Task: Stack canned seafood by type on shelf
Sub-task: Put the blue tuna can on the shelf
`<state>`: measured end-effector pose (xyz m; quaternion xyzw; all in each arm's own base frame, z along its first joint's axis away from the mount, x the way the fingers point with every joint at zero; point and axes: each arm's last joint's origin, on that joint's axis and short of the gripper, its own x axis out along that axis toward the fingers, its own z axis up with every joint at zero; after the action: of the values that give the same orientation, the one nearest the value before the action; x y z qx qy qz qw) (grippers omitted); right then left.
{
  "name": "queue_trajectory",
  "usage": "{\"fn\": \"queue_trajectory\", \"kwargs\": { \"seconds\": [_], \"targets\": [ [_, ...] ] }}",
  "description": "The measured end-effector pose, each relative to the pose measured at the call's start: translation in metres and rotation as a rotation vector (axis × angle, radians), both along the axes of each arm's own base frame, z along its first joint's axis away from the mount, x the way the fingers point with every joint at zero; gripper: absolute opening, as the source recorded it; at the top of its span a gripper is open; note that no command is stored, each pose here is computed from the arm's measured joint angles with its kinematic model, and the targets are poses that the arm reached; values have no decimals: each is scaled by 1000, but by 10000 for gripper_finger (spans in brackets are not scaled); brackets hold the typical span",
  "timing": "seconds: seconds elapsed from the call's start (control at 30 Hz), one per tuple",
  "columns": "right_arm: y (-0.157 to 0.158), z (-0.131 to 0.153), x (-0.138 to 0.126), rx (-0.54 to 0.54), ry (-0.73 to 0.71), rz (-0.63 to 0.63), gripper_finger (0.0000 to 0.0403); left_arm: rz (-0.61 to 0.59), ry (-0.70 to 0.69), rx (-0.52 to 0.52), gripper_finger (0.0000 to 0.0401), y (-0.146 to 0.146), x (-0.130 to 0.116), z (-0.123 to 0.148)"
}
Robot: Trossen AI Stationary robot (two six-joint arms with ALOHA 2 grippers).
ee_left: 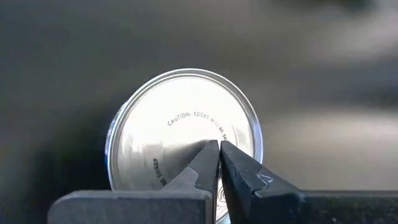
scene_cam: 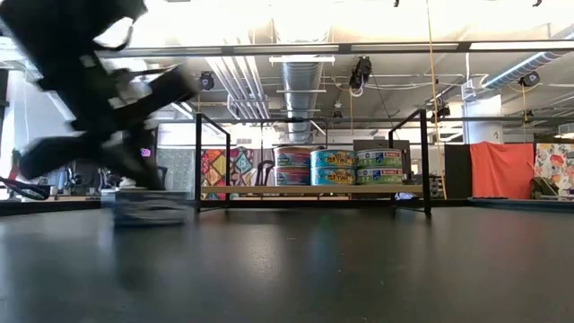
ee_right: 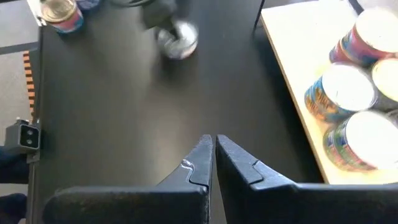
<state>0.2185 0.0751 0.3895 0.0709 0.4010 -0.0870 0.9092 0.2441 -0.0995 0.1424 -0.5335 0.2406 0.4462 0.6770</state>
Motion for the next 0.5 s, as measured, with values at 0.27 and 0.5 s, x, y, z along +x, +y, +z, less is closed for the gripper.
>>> {"fn": "queue_trajectory", "kwargs": {
  "seconds": [0.27, 0.5],
  "targets": [
    [8, -52, 14, 95, 40, -29, 12, -444, -135, 59, 0, -38, 106, -8],
    [25, -93, 15, 146, 30, -3, 13, -771, 31, 370, 0, -57, 132, 39]
  ]
}}
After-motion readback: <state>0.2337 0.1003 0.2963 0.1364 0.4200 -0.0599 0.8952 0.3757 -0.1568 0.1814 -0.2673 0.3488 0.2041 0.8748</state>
